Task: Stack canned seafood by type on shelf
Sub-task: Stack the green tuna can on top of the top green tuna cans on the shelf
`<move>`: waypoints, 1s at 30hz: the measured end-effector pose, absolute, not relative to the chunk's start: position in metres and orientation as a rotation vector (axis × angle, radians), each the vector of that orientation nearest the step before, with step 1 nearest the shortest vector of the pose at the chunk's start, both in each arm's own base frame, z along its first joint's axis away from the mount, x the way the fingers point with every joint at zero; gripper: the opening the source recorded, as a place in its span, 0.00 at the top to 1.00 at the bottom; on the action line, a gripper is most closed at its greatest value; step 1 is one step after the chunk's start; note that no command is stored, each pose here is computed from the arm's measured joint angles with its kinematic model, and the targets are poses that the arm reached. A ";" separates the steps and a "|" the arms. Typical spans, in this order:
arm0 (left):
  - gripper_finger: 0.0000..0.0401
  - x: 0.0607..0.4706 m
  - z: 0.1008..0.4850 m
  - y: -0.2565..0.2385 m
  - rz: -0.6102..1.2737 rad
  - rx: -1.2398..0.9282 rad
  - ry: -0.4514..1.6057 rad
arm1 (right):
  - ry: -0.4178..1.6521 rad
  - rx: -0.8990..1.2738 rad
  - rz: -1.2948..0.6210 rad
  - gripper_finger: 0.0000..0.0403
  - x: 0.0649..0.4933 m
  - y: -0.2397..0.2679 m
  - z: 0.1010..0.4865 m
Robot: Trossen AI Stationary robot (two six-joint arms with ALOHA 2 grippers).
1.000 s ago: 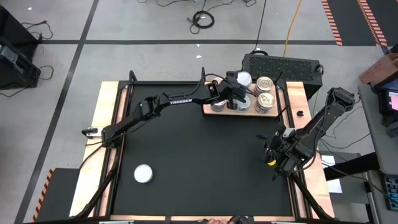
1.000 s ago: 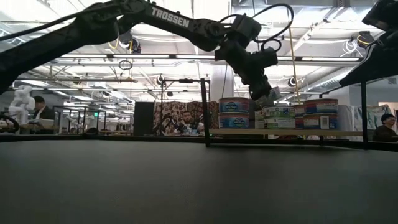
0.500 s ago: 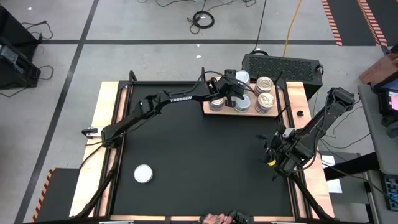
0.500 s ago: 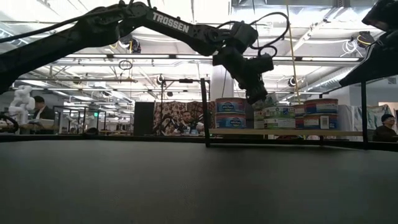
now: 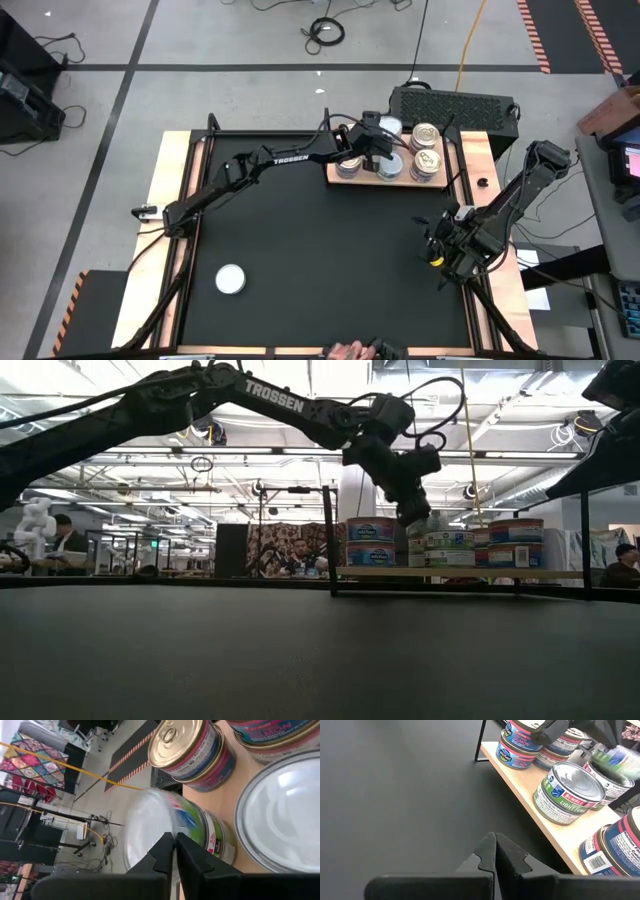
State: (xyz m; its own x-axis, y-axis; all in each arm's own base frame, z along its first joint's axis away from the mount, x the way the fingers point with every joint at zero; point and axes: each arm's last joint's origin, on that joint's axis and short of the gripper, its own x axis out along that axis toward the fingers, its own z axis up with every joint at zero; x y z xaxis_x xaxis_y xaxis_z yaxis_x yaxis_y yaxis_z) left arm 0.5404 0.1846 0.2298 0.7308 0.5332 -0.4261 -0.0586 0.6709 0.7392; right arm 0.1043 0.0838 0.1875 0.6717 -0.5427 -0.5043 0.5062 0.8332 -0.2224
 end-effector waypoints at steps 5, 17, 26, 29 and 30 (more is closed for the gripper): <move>0.91 0.541 0.232 0.185 0.376 0.774 0.666 | 0.588 -0.063 -0.590 1.00 0.105 0.084 0.187; 0.90 0.549 0.238 0.167 0.432 0.802 0.614 | 0.620 -0.043 -0.583 1.00 0.104 0.084 0.187; 0.91 0.543 0.237 0.179 0.571 0.649 0.627 | 0.624 -0.022 -0.581 1.00 0.105 0.085 0.186; 0.91 0.540 0.243 0.182 0.590 0.612 0.612 | 0.620 -0.014 -0.578 1.00 0.105 0.086 0.186; 0.91 0.539 0.249 0.180 0.592 0.607 0.604 | 0.621 -0.016 -0.577 1.00 0.105 0.086 0.186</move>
